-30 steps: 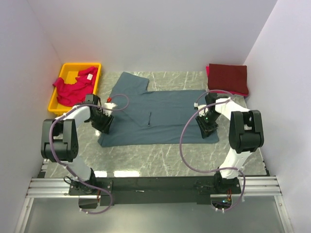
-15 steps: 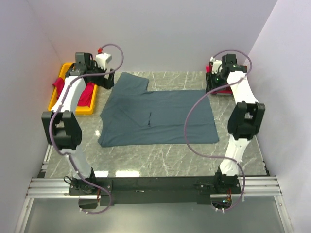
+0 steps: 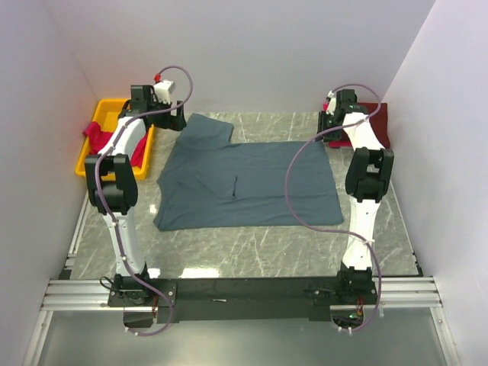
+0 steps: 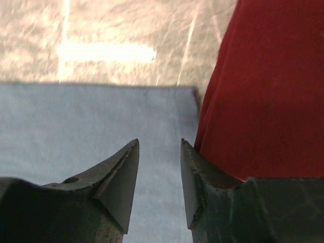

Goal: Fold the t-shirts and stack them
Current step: Fold the tshirt

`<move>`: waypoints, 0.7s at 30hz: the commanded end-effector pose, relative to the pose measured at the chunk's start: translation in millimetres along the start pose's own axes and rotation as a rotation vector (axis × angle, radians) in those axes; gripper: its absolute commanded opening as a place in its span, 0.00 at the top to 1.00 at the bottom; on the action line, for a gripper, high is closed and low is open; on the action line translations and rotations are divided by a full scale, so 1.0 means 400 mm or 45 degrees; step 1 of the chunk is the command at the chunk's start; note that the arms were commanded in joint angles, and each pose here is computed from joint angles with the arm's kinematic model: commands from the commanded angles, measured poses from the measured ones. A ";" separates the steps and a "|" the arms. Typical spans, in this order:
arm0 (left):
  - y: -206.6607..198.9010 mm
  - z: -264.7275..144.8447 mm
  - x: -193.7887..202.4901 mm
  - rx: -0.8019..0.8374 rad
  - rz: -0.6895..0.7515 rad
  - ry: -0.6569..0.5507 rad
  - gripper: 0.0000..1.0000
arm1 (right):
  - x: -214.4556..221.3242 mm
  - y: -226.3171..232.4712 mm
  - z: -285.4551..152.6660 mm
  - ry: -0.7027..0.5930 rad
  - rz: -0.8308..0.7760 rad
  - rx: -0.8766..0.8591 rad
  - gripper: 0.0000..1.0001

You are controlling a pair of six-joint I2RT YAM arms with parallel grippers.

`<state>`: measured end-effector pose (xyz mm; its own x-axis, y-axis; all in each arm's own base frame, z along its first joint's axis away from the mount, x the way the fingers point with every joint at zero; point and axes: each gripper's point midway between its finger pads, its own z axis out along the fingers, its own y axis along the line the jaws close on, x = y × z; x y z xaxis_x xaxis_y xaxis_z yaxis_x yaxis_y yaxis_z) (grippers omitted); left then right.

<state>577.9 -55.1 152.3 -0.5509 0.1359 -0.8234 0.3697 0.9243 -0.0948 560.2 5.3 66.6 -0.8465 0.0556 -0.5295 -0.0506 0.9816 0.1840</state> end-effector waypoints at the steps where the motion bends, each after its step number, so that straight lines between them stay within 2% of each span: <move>1: 0.016 -0.001 -0.080 -0.034 0.007 -0.121 0.01 | -0.088 0.015 0.009 -0.153 0.029 0.060 0.56; 9: 0.039 0.052 -0.023 -0.055 -0.012 -0.054 0.01 | -0.067 -0.025 0.065 -0.142 0.094 0.168 0.58; 21: 0.068 0.100 0.026 -0.101 -0.038 -0.004 0.01 | -0.057 -0.056 0.099 -0.157 0.176 0.244 0.54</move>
<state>603.8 -44.9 102.0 -0.5965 0.1223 -0.7932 0.3087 0.9473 -0.0861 587.5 -4.9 39.5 -0.8027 0.1788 -0.5690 0.1364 0.9838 0.1166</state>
